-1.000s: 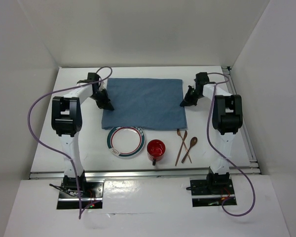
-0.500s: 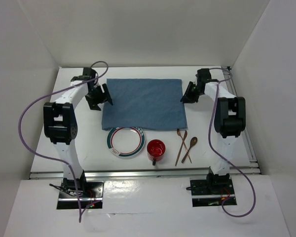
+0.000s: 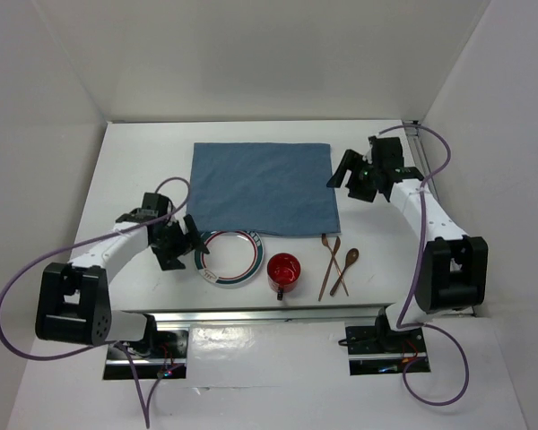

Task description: Set the dinner table for one person

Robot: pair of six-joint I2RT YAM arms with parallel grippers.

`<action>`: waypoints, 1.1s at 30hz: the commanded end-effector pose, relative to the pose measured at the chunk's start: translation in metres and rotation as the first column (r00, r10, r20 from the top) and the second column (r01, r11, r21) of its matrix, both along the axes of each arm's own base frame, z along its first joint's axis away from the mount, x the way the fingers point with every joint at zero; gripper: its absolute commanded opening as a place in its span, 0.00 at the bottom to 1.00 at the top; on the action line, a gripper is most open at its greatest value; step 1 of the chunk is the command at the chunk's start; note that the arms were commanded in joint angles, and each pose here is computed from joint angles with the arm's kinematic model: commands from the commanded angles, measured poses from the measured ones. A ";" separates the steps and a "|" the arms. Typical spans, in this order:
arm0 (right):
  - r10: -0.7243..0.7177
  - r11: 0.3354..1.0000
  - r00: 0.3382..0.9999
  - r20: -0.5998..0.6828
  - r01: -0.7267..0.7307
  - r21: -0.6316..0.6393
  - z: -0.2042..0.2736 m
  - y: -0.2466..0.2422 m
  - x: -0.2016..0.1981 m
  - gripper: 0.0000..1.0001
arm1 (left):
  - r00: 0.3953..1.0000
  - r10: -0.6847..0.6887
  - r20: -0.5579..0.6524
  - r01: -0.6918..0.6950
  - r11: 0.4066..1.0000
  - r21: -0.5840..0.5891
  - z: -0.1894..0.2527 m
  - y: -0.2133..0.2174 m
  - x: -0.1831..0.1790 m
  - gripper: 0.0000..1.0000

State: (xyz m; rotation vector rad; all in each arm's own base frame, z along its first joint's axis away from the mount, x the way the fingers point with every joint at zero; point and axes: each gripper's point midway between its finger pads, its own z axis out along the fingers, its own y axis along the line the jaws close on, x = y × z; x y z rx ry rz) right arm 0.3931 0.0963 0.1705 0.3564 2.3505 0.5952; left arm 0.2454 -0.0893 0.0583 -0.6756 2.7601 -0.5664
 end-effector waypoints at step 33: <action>0.035 0.999 0.999 -0.015 -0.036 -0.037 0.004 -0.002 -0.028 0.87 | 0.951 -0.062 0.303 0.075 0.997 -0.031 0.116 -0.010 -0.035 0.00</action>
